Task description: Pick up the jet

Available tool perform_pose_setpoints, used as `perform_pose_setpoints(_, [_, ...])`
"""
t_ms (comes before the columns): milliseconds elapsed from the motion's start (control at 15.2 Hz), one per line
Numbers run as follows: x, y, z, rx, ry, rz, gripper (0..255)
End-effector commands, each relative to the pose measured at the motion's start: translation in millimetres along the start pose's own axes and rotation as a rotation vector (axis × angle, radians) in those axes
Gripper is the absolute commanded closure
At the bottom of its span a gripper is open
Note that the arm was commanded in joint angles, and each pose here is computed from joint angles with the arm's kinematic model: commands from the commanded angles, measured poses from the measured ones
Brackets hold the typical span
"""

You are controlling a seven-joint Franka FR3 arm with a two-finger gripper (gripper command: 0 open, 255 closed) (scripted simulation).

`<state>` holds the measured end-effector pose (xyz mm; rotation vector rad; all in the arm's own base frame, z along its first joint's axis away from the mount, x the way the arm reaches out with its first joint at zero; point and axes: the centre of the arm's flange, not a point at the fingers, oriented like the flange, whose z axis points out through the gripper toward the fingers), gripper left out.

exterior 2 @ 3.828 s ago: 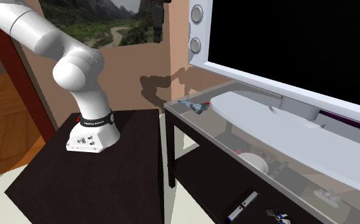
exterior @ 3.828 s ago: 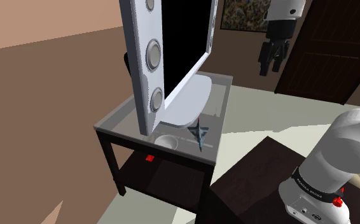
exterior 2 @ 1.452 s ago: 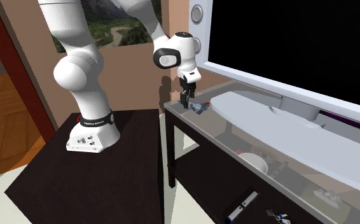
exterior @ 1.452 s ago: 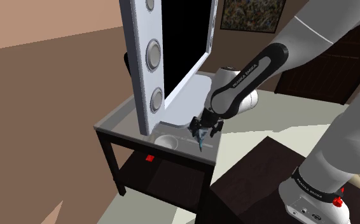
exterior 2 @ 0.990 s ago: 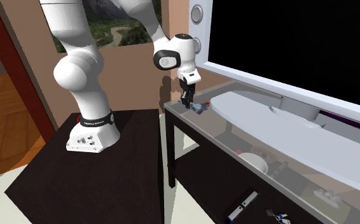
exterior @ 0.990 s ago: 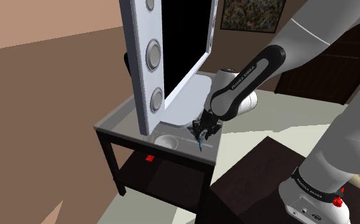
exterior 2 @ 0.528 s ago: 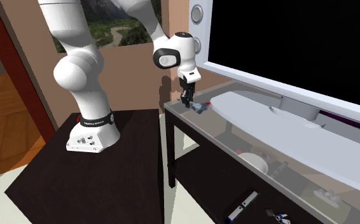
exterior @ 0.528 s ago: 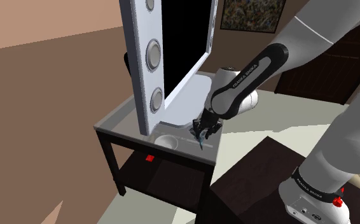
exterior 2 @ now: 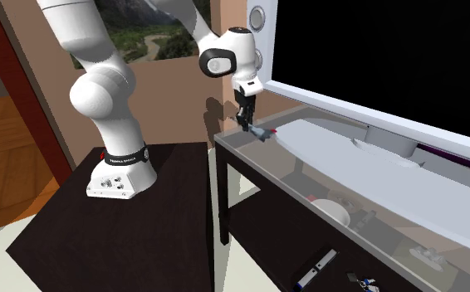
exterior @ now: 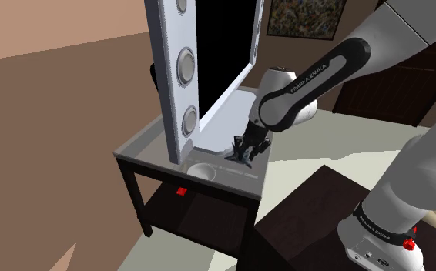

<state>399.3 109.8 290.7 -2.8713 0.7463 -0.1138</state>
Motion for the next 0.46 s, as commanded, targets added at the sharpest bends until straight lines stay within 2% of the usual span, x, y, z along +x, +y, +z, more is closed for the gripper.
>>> perform_pose_setpoints(0, [-0.2,-2.1,-10.0,0.000,0.000,0.000,255])
perform_pose_setpoints(264, [0.5,-6.0,-30.8,0.000,0.000,0.000,255])
perform_pose_setpoints(396, [0.5,-6.2,-31.5,0.000,0.000,0.000,255])
